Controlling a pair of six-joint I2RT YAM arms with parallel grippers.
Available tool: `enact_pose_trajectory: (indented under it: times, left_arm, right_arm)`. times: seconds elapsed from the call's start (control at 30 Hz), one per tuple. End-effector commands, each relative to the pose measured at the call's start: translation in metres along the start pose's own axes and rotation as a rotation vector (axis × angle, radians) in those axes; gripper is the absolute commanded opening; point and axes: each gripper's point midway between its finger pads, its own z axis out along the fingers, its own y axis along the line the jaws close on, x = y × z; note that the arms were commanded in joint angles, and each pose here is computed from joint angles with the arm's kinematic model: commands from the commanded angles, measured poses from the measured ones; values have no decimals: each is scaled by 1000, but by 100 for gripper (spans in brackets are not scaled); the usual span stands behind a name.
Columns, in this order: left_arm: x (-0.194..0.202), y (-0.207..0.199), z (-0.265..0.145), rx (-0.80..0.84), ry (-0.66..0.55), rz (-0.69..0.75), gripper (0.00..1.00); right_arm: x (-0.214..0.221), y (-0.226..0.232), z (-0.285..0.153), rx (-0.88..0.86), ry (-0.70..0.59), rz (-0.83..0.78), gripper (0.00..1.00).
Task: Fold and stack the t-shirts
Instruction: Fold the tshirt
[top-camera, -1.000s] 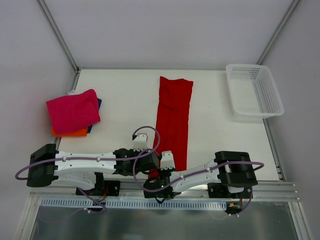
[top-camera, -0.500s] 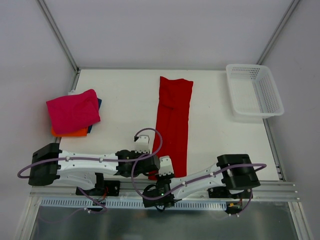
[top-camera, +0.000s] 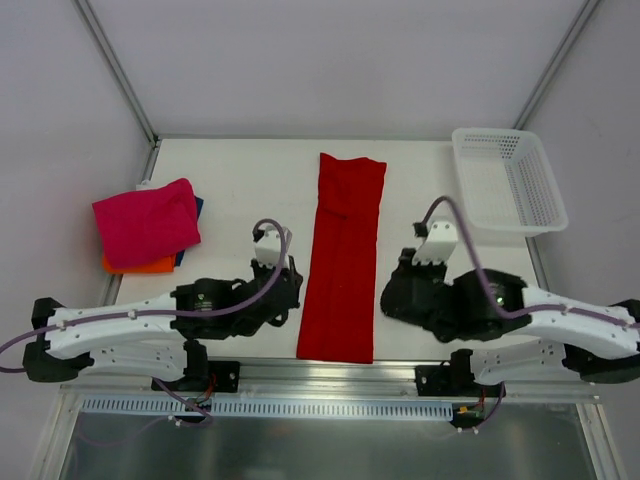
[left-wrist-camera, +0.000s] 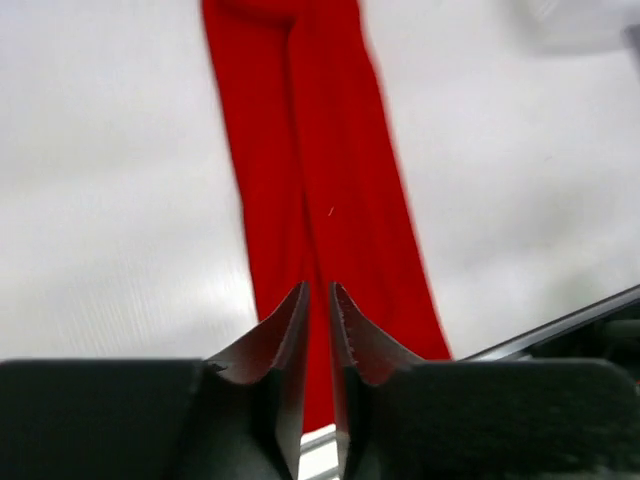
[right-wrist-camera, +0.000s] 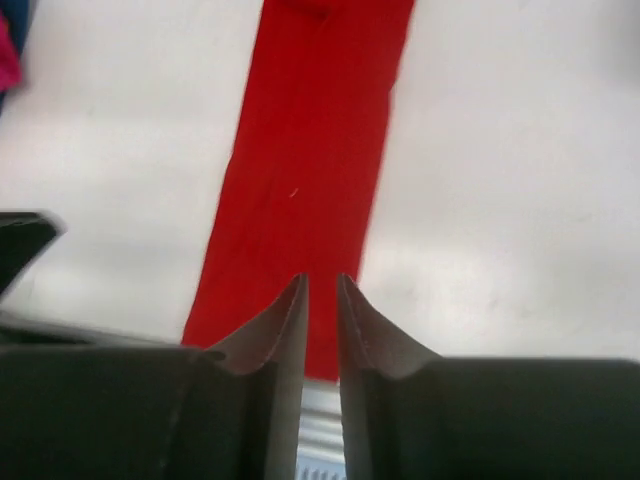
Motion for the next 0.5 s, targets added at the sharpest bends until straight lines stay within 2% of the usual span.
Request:
enact_pose_trajectory:
  times: [0.0, 0.03, 0.07, 0.1, 0.13, 0.17, 0.2, 0.23, 0.27, 0.3, 0.33, 0.37, 0.4, 0.43, 0.47]
  left_arm:
    - [-116, -11, -38, 21, -265, 108, 16]
    - [-127, -20, -43, 64, -286, 128, 17]
    - [-142, -45, -50, 194, -307, 117, 19]
    - [-152, -53, -56, 261, -333, 176, 23]
    - [-159, -65, -61, 338, -348, 186, 31]
    - [-169, -82, -69, 480, -366, 184, 36]
    - [-175, -87, -74, 549, -375, 182, 42]
    - [-178, -92, -77, 616, -373, 172, 55]
    - [-180, -97, -82, 743, -351, 177, 64]
    - [-190, -103, -90, 828, -375, 132, 74]
    - [-192, -106, -93, 892, -367, 119, 98]
    - [-198, -109, -98, 963, -377, 106, 99]
    - [-203, -113, -100, 1091, -349, 70, 99]
    - [-205, -114, -99, 1168, -321, 49, 99]
    - [-207, -114, -98, 1252, -286, 22, 99]
  right_arm:
    - [-69, -39, -5, 109, -79, -273, 24]
    - [-81, -33, -5, 87, -91, -301, 26]
    - [-91, -26, -3, 36, -77, -413, 31]
    - [-112, 1, -4, -70, -143, -359, 35]
    - [-110, 23, -3, -233, -109, -431, 39]
    - [-127, 55, -9, -393, -169, -378, 50]
    - [-127, 73, -13, -523, -177, -374, 57]
    - [-119, 101, -29, -785, -125, -380, 63]
    - [-132, 121, -42, -933, -182, -373, 73]
    - [-130, 134, -42, -1027, -163, -373, 80]
    - [-126, 145, -56, -1189, -122, -384, 95]
    - [-134, 153, -60, -1264, -133, -377, 100]
    - [-137, 159, -57, -1304, -121, -359, 100]
    - [-133, 165, -44, -1361, -54, -338, 100]
    - [-144, 172, -40, -1421, -94, -332, 99]
